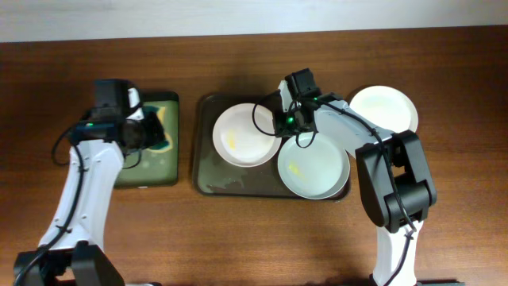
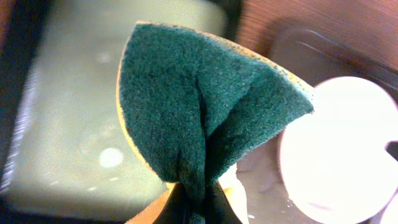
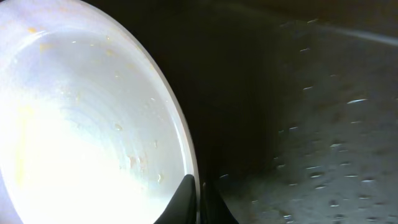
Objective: Clean dirty plates on tray and stack at the side
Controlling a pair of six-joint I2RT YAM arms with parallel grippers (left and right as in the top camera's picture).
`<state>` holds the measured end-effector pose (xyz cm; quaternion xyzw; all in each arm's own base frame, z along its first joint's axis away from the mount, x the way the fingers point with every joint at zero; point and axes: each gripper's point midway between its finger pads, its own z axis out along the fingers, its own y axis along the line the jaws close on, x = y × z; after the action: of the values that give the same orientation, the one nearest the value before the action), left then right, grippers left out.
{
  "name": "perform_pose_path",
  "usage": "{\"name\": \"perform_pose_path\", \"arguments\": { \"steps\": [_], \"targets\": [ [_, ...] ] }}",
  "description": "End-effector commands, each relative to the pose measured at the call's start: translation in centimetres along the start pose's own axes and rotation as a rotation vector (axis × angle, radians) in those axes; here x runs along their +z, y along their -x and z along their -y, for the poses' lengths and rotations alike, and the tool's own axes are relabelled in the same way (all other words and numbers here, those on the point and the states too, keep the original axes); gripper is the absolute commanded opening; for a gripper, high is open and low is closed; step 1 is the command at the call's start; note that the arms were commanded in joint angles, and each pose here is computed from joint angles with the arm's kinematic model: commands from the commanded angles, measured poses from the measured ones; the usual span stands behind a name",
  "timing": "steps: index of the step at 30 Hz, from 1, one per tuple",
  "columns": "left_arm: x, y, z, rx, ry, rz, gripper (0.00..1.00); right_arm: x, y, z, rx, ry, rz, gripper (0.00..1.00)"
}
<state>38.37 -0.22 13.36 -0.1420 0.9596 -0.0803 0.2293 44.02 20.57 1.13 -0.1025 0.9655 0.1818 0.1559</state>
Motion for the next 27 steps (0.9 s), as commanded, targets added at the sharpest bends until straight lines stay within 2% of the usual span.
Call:
{"name": "perform_pose_path", "arguments": {
  "steps": [1,5,8,10,13,16,22,24,27],
  "targets": [
    [-0.3,-0.5,4.4,0.114,-0.087,0.017,0.0,0.5,-1.7,-2.9,-0.04,0.116,-0.073,0.04],
    [0.8,-1.0,8.2,0.1,-0.143,0.025,0.0,0.6,-2.9,-3.4,-0.027,0.11,-0.118,0.04],
    [4.0,-3.3,10.7,0.093,-0.17,-0.061,0.0,0.7,-2.7,-3.5,-0.027,0.111,-0.112,0.04],
    [6.4,-5.6,13.7,0.143,-0.248,-0.134,0.0,0.7,-2.4,-3.6,0.043,0.109,-0.103,0.04],
    [8.4,-7.9,15.0,0.139,-0.238,-0.197,0.0,0.7,-2.0,-3.6,0.061,0.108,-0.088,0.04],
    [10.4,-9.8,15.2,0.142,-0.218,-0.252,0.0,0.7,-1.8,-3.6,0.088,0.106,-0.08,0.04],
    [12.2,-11.2,14.5,0.142,-0.183,-0.298,0.0,0.8,-1.6,-3.2,0.086,0.081,-0.07,0.04],
    [13.9,-11.8,12.6,0.146,-0.09,-0.303,0.0,0.8,-1.6,-3.2,0.086,0.082,-0.071,0.04],
    [14.7,-11.4,8.4,0.168,0.13,-0.268,0.0,0.8,-1.8,-3.1,0.087,0.08,-0.075,0.04]
  ]
}}
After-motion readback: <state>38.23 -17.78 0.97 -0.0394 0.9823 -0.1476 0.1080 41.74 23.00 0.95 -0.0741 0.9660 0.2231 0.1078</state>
